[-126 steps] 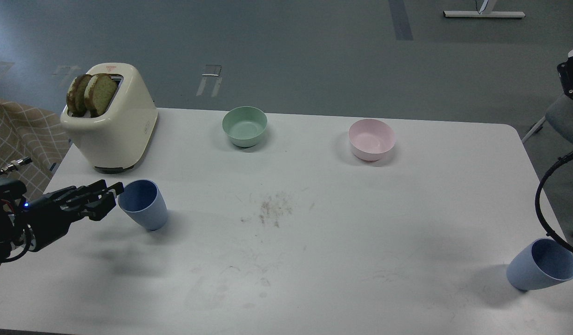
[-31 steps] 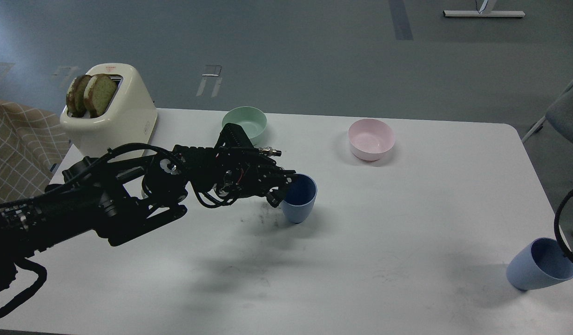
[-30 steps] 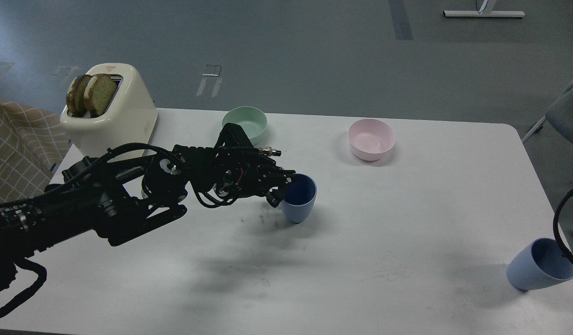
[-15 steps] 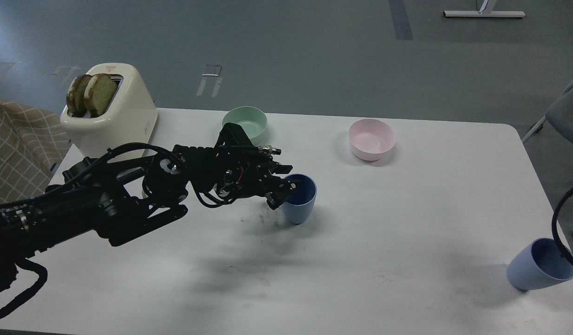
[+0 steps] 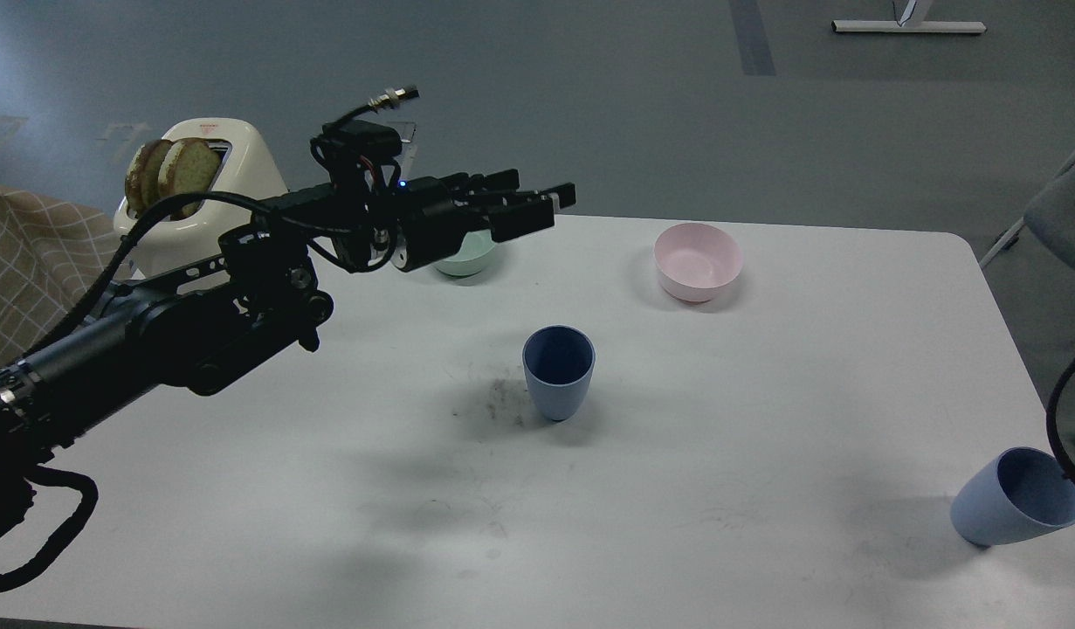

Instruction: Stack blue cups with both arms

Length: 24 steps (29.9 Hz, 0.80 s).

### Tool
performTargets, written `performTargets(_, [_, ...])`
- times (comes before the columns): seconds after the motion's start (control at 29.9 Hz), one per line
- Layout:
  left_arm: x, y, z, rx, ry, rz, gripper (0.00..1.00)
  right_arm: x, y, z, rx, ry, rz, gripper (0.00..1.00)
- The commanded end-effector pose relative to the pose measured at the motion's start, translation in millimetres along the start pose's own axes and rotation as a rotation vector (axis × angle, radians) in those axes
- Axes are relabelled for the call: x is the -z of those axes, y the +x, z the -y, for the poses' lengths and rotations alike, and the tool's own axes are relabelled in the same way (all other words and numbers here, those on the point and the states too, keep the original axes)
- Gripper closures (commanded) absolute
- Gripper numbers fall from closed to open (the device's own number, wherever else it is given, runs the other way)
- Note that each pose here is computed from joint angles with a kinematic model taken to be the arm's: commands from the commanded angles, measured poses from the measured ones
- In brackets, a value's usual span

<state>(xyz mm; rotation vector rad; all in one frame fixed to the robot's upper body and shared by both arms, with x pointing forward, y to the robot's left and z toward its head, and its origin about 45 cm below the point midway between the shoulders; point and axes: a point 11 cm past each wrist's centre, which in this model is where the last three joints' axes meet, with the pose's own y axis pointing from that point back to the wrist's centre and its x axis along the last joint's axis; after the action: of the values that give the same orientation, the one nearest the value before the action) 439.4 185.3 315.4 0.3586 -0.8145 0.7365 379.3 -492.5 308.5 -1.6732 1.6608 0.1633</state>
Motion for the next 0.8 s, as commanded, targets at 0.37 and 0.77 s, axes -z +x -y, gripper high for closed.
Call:
performTargets(0.37, [85.8,162.8,-165.2,-0.795,-0.079,-0.830,0.03,36.7,-30.8,8.8,0.144,-0.049,-0.226,0.00])
performTargets(0.77, [132.1,107.6,-207.6,-0.911,-0.080,-1.106,0.03,60.2,-71.0,-12.1,0.392,-0.300,-0.914,0.00])
